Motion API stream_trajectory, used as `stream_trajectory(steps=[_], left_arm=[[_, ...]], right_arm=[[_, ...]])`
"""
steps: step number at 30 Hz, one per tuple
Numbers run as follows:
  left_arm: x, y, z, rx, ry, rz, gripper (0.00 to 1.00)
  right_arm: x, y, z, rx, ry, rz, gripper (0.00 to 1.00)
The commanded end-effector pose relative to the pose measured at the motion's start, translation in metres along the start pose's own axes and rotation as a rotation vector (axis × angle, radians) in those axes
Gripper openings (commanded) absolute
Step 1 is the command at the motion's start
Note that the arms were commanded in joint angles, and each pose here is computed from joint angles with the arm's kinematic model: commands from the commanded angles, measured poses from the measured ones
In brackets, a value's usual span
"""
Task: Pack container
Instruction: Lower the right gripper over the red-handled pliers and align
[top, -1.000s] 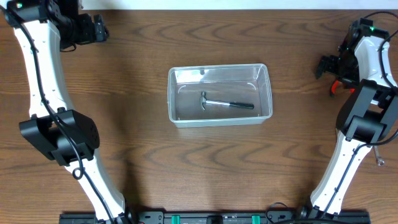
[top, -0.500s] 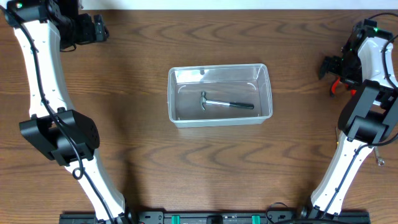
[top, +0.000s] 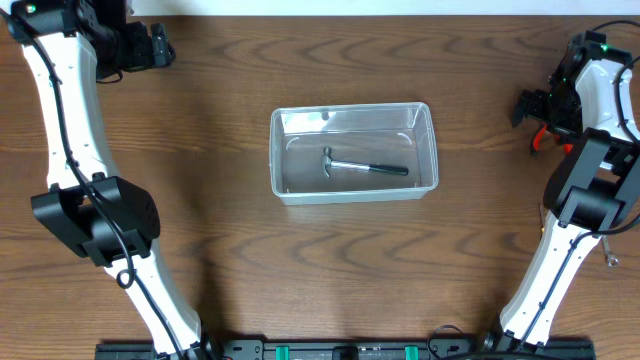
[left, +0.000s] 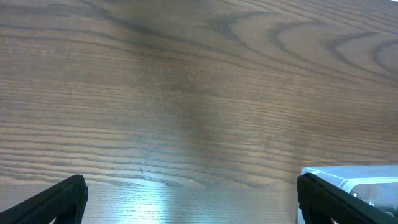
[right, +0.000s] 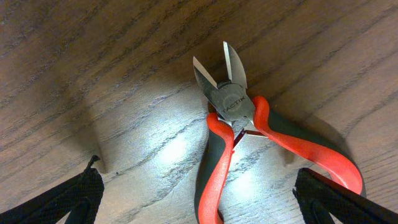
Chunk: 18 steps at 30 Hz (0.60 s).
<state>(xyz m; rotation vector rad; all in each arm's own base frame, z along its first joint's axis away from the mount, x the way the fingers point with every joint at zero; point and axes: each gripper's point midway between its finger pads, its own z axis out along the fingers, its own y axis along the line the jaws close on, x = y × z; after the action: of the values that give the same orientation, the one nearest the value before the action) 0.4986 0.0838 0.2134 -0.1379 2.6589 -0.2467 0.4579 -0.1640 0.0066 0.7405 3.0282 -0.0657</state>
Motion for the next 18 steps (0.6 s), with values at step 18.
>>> stream_trajectory(steps=[18], left_arm=[[-0.0042,-0.0008,-0.0068,0.006,-0.020,0.000,0.98]], right_arm=[[0.0113,-0.0014,0.0196,0.001,0.054,-0.015,0.99]])
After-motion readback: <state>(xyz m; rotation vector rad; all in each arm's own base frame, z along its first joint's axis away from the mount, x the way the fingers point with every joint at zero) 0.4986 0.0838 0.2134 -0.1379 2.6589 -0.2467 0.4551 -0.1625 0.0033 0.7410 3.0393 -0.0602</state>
